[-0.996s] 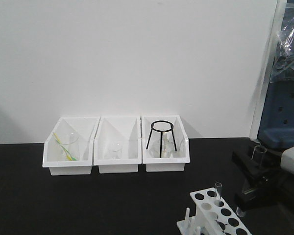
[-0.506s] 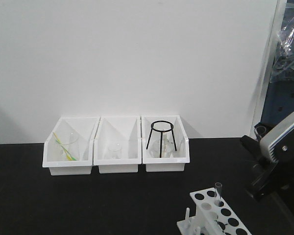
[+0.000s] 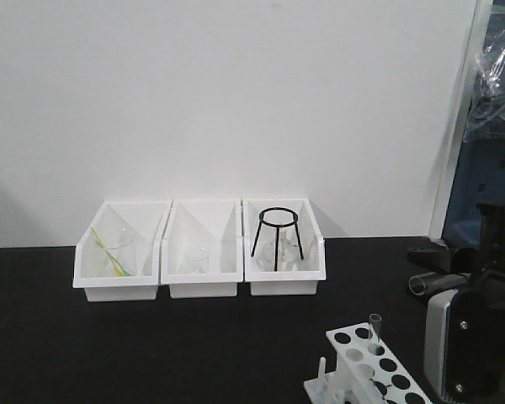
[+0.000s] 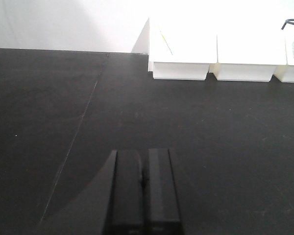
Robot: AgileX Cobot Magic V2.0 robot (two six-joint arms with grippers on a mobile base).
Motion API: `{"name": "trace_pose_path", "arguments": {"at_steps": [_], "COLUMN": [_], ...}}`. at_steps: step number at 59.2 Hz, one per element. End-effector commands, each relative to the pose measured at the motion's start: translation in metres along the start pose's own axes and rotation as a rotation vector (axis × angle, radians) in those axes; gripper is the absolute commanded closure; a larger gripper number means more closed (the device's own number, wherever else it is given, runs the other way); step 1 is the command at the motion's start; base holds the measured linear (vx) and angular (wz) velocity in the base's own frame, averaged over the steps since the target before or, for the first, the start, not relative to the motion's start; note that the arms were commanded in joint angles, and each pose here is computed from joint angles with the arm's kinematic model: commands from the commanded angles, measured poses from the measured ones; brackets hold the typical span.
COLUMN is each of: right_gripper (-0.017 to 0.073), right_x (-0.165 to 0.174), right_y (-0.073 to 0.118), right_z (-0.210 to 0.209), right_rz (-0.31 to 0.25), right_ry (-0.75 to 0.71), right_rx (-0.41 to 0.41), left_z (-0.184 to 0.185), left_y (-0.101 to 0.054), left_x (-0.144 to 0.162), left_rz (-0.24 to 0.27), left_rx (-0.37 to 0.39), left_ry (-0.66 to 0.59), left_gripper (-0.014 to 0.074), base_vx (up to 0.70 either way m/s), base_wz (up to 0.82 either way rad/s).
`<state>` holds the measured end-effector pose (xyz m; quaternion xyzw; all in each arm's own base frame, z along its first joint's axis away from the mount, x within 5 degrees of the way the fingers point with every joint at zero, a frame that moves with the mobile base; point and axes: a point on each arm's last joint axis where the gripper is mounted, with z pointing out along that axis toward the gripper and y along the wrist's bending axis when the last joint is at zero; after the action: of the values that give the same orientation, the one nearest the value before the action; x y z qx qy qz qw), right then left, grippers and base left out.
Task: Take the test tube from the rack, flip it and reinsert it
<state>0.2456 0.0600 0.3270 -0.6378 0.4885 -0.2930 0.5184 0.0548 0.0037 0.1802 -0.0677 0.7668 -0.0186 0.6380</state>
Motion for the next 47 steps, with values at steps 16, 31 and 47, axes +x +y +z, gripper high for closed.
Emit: {"name": "trace_pose_path", "arguments": {"at_steps": [16,31,47], "right_gripper": [0.0568,0.0568,0.0568], "right_x": [0.010,0.006,0.004], "right_y": [-0.023,-0.026,-0.029], "right_z": [-0.010,-0.010,-0.011], "right_rz": [0.735,1.238,1.423], "right_ry": [0.079,-0.020,-0.092], "right_rx": [0.174,0.197,0.204], "left_z": [-0.001,-0.001,-0.001], "left_y": [-0.002,-0.002,-0.002], "left_x": [-0.007,-0.007,-0.007], "left_rz": [-0.004,-0.004,-0.004], "left_rx": [0.023,0.023,0.023], "left_ry": [-0.086,-0.086,-0.086], "left_gripper": [0.0600,0.0600,0.0600], "base_vx": [0.00,0.00,0.00], "base_wz": [0.00,0.00,0.00]}}
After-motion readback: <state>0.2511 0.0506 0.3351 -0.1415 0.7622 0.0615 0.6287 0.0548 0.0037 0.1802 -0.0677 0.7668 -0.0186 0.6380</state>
